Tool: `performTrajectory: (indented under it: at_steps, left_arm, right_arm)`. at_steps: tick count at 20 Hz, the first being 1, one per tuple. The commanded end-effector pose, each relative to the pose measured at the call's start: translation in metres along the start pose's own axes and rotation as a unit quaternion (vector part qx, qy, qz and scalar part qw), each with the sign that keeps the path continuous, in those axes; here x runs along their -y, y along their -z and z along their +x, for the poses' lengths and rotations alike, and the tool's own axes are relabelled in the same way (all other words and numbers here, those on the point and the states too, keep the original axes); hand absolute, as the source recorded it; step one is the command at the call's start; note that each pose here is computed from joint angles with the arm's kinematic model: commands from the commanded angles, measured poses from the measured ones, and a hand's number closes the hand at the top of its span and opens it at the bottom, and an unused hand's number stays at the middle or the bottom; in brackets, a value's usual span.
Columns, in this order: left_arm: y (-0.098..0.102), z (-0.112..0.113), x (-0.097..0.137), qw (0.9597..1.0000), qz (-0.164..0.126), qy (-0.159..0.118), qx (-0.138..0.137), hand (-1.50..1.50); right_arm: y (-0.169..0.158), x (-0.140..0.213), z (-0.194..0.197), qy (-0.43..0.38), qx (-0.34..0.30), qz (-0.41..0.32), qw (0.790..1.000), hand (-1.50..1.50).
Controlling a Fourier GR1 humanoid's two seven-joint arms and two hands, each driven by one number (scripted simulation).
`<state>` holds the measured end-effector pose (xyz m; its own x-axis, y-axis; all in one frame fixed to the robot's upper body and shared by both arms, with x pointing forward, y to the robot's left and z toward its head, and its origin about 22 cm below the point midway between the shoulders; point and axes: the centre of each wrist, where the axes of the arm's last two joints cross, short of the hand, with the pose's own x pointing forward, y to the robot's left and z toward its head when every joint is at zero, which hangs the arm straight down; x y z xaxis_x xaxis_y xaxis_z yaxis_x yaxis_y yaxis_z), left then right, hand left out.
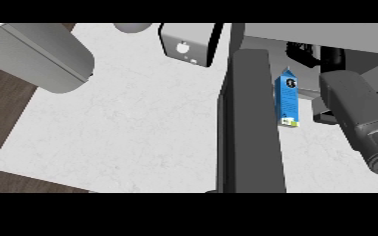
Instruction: Pick up the milk, place it into the microwave and close the microwave
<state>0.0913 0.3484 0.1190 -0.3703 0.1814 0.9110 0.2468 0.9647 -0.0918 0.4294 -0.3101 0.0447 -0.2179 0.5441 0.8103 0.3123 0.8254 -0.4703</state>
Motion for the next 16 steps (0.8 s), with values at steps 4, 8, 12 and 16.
performTrajectory:
  at_steps: [4, 8, 12, 16]
  left_arm:
    - [0.006, 0.001, -0.002, 1.0000, -0.003, 0.003, 0.004, -1.50]
    - [0.009, -0.001, -0.006, 1.0000, -0.005, 0.006, 0.005, -1.50]
    - [0.011, 0.001, -0.006, 0.9998, -0.004, 0.017, 0.006, -1.50]
    - [0.017, 0.005, -0.008, 0.9992, -0.013, 0.037, -0.006, -1.50]
  right_arm:
    - [0.008, 0.012, 0.004, -0.007, -0.002, -0.014, 1.000, 1.50]
    - [0.010, 0.018, 0.004, -0.011, -0.001, -0.026, 1.000, 1.50]
    - [0.012, 0.028, 0.004, -0.014, -0.002, -0.031, 0.999, 1.50]
    - [0.015, 0.019, 0.009, -0.008, 0.004, -0.029, 1.000, 1.50]
